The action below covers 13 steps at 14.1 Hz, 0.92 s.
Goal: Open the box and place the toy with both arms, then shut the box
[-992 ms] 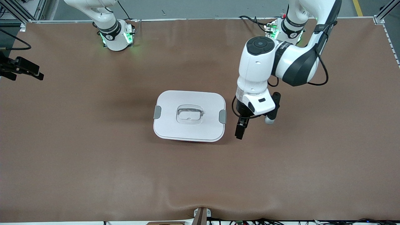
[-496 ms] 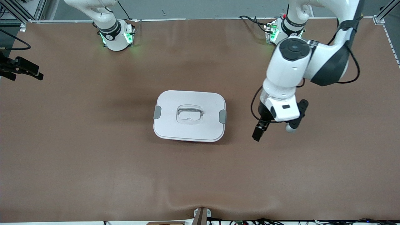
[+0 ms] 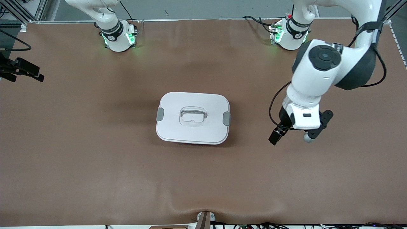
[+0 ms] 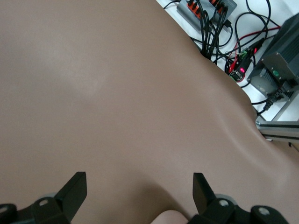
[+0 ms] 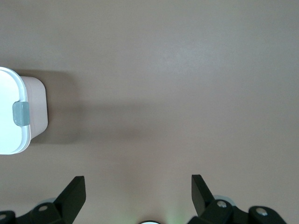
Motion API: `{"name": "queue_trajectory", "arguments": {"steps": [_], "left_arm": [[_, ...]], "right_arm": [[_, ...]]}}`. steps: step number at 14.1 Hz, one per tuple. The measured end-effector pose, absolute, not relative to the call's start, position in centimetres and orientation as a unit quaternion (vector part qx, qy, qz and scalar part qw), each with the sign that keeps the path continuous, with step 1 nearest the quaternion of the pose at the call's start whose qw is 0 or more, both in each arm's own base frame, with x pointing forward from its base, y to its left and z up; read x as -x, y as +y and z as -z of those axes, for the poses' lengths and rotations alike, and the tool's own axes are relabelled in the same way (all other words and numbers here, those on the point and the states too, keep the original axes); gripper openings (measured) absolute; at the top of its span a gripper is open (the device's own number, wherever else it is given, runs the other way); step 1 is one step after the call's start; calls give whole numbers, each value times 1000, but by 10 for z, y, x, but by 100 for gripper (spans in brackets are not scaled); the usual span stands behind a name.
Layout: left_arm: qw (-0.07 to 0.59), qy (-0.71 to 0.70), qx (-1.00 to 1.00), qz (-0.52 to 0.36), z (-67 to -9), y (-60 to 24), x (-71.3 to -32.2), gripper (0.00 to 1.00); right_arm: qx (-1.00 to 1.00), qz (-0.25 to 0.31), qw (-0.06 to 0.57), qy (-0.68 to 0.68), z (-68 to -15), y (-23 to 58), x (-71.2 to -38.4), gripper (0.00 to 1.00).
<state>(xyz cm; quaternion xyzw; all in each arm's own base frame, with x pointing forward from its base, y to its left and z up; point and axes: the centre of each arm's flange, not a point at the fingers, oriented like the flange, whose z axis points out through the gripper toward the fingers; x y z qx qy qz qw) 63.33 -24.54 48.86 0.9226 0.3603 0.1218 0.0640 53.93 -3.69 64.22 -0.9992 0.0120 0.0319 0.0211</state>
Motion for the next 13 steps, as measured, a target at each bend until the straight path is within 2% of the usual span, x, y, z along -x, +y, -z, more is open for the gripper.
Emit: {"name": "queue_trajectory", "arguments": {"steps": [7, 13], "left_arm": [[52, 294, -949, -100, -497, -163, -651, 100], [44, 255, -963, -76, -506, -124, -648, 100]], "right_arm": [[999, -32, 21, 13, -642, -38, -539, 100], [999, -32, 21, 13, -642, -38, -539, 100]]}}
